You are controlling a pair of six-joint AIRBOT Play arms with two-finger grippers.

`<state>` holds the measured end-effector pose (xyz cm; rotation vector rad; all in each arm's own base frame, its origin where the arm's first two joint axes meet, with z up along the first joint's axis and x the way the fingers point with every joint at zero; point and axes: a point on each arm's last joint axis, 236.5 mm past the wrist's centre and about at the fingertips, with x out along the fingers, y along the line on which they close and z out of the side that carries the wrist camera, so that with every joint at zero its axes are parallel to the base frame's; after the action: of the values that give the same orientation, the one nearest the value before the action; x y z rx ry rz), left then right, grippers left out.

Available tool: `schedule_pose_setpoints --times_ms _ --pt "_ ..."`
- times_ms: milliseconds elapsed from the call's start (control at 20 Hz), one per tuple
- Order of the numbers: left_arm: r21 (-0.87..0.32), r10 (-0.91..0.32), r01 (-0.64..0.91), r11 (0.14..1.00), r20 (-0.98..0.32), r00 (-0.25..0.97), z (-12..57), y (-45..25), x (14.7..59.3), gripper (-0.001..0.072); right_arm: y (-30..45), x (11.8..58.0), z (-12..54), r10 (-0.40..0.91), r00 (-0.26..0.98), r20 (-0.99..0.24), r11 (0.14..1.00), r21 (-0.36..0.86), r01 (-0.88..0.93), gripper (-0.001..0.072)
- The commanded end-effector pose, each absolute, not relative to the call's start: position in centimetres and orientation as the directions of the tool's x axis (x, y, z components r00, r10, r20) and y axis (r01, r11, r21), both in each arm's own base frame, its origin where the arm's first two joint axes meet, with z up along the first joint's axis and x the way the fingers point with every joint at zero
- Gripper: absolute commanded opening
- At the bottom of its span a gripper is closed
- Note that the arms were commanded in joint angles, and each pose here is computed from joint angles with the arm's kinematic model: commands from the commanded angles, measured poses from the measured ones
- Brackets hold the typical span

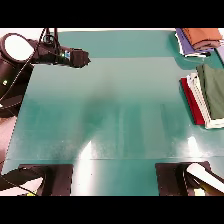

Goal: Fold the shirts.

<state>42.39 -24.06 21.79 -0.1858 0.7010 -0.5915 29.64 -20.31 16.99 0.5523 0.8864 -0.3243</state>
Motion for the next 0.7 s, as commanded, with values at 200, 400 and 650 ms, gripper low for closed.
schedule_pose_setpoints --times_ms 200,400,650 --pt "-0.353 -0.569 0.447 0.822 -0.533 0.626 22.2 -24.1 42.8 0.0027 -0.2 37.1 21.1 0.363 0.694 -0.622 0.879 0.475 -0.033 0.0516" --pt "-0.353 -0.569 0.447 0.822 -0.527 0.631 22.4 -24.0 42.9 0.0027 8.6 37.6 20.8 0.49 0.657 -0.573 0.852 0.475 -0.22 0.0411" --pt "-0.353 -0.569 0.447 0.822 -0.525 0.633 22.4 -24.0 43.0 0.0027 15.2 35.9 20.3 0.597 0.557 -0.577 0.801 0.47 -0.372 0.0018"
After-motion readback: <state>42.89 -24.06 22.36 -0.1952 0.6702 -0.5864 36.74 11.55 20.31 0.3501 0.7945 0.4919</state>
